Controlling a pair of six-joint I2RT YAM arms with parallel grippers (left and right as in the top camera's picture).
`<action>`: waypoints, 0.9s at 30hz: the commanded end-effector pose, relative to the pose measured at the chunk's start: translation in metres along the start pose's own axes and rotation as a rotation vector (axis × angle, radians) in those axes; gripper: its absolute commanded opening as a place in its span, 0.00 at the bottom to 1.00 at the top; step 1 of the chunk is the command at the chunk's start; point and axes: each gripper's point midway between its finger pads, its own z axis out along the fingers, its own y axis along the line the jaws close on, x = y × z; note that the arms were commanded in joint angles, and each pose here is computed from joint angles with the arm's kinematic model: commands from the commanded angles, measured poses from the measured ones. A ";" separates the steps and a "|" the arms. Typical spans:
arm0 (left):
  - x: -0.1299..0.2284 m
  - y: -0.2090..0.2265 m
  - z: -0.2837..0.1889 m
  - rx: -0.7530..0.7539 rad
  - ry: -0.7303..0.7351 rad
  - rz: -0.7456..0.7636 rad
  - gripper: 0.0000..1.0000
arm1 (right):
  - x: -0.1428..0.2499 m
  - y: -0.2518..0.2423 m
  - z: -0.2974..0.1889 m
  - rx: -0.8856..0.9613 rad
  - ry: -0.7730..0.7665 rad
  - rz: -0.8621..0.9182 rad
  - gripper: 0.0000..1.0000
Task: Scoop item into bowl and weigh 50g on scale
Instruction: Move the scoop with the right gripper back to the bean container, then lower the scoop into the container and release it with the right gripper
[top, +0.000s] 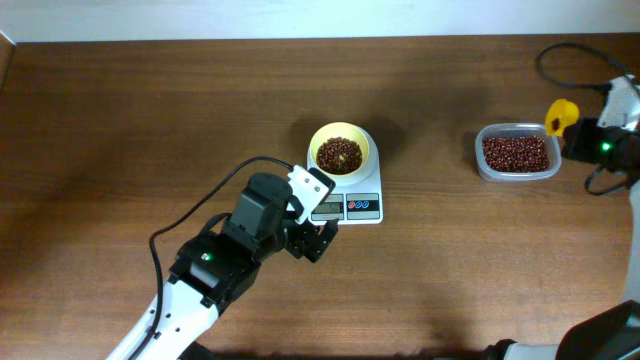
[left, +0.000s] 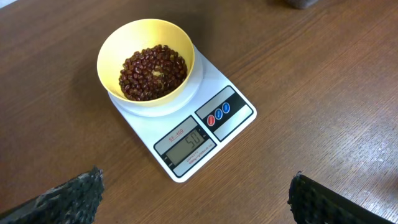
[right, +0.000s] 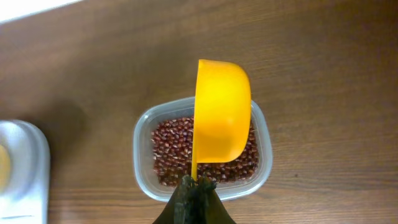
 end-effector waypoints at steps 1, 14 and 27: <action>0.003 -0.001 0.001 0.005 0.005 -0.012 0.99 | -0.007 -0.001 -0.006 0.145 0.016 -0.180 0.04; 0.003 -0.001 0.001 0.006 0.006 -0.012 0.99 | 0.009 0.003 -0.006 0.358 0.141 -0.298 0.04; 0.003 -0.001 0.001 0.006 0.006 -0.012 0.99 | 0.007 0.011 0.003 0.327 -0.075 0.928 0.04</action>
